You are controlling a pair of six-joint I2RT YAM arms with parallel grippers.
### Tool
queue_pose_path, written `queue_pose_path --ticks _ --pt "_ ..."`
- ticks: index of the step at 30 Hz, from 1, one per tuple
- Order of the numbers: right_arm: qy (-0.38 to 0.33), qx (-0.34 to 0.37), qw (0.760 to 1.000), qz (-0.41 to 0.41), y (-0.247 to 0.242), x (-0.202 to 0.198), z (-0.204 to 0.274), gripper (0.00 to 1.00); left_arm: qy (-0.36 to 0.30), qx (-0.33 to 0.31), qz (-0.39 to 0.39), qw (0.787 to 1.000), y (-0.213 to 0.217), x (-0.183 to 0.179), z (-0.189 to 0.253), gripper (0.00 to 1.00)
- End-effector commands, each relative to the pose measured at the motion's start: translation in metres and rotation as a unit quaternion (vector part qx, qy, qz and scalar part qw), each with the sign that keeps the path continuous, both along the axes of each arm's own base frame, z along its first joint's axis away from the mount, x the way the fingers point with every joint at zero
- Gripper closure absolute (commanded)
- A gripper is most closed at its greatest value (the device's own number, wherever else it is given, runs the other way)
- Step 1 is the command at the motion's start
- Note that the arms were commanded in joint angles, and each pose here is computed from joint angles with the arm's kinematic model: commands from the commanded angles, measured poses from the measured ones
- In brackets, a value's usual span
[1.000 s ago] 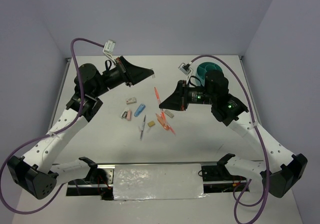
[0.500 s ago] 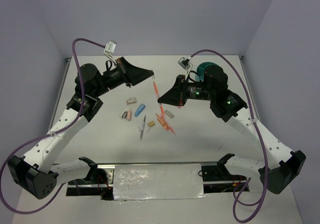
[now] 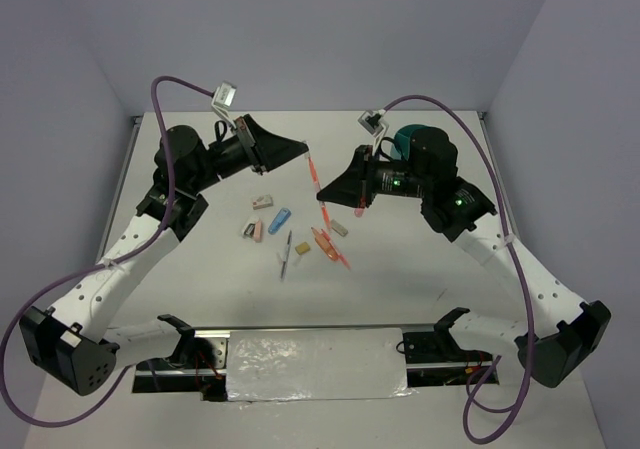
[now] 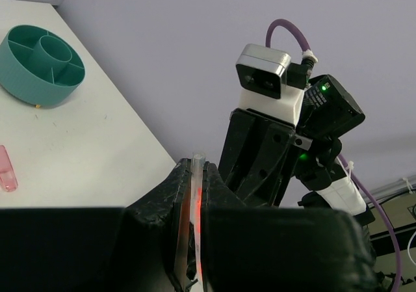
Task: Sort the stationery into containers
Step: Close the pen cap on the pen.
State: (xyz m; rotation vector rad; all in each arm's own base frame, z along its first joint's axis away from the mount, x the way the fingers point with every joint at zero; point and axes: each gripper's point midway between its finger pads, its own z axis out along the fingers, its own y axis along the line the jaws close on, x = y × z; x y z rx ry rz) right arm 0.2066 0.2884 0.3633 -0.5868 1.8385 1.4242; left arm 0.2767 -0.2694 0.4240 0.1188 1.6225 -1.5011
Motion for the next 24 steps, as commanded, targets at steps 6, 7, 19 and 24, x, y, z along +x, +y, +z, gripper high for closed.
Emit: queue_pose_path --ticks 6,7,19,24 --pt "-0.022 0.015 1.000 -0.014 -0.003 0.013 0.021 1.00 -0.033 -0.010 -0.017 0.999 -0.001 -0.006 0.012 1.00" --pt "-0.022 0.016 1.000 -0.016 -0.004 0.013 0.022 1.00 -0.033 -0.009 -0.018 0.999 -0.001 -0.006 0.011 1.00" --pt "-0.035 0.048 0.998 -0.009 0.002 0.023 0.049 1.00 -0.020 -0.013 -0.024 0.999 -0.002 -0.008 0.004 1.00" --pt "-0.049 0.054 0.997 -0.010 0.006 0.031 0.063 1.00 -0.027 -0.002 -0.025 0.999 -0.002 -0.008 0.005 1.00"
